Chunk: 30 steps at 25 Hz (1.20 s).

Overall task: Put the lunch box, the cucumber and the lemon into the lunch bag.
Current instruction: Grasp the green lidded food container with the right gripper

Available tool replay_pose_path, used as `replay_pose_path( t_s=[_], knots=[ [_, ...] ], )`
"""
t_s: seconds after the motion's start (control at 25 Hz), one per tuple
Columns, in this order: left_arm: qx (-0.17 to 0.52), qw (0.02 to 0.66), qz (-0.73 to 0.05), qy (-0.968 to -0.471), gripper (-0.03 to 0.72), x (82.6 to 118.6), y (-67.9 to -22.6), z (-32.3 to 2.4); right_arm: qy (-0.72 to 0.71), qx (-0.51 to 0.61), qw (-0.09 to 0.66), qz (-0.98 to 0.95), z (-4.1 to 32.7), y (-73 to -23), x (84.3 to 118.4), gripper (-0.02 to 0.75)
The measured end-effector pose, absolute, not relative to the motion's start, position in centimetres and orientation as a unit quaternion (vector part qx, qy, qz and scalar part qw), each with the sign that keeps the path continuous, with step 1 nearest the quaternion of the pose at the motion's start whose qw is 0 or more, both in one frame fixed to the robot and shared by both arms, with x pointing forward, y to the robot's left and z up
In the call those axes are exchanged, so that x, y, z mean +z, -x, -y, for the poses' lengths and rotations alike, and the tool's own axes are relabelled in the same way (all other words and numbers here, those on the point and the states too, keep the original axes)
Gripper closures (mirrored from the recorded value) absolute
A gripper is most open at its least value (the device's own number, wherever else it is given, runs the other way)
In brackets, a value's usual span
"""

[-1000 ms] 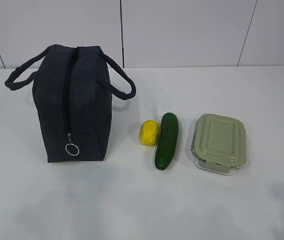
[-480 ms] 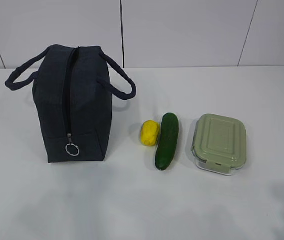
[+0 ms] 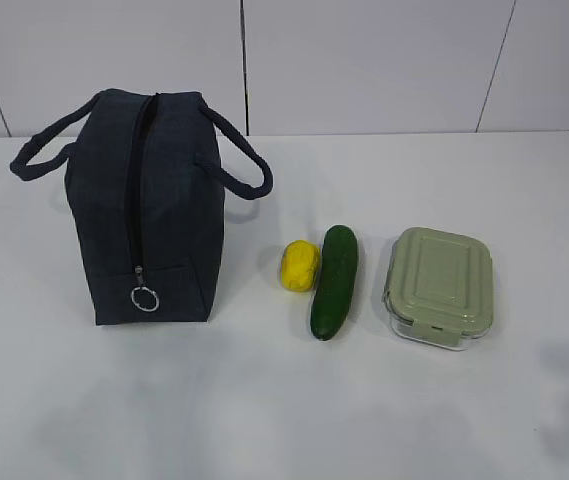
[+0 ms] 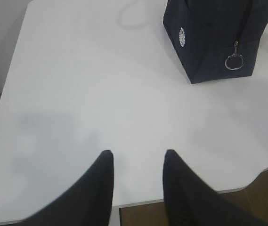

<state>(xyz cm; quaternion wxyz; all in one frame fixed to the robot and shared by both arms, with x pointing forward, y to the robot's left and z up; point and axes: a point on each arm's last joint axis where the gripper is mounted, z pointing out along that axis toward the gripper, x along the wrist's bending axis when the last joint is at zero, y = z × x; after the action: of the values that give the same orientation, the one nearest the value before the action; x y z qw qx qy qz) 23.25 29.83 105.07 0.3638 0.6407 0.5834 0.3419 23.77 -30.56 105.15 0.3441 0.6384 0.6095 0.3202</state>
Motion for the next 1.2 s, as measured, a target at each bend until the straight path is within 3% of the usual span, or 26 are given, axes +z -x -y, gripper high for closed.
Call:
replay_pose_path(
  t_s=[0.44, 0.96, 1.2],
  knots=[
    [0.342, 0.364, -0.583, -0.641, 0.449, 105.1, -23.3, -29.8, -0.710, 0.237, 0.244, -0.616, 30.3, -31.7, 108.3, 0.270],
    [0.342, 0.364, -0.583, -0.641, 0.449, 105.1, -23.3, -29.8, -0.762, 0.210, 0.090, -0.606, 28.2, -45.1, 107.1, 0.270],
    [0.342, 0.364, -0.583, -0.641, 0.449, 105.1, -23.3, -29.8, -0.760, 0.215, 0.036, -0.613, 27.3, -48.6, 105.4, 0.270]
  ],
)
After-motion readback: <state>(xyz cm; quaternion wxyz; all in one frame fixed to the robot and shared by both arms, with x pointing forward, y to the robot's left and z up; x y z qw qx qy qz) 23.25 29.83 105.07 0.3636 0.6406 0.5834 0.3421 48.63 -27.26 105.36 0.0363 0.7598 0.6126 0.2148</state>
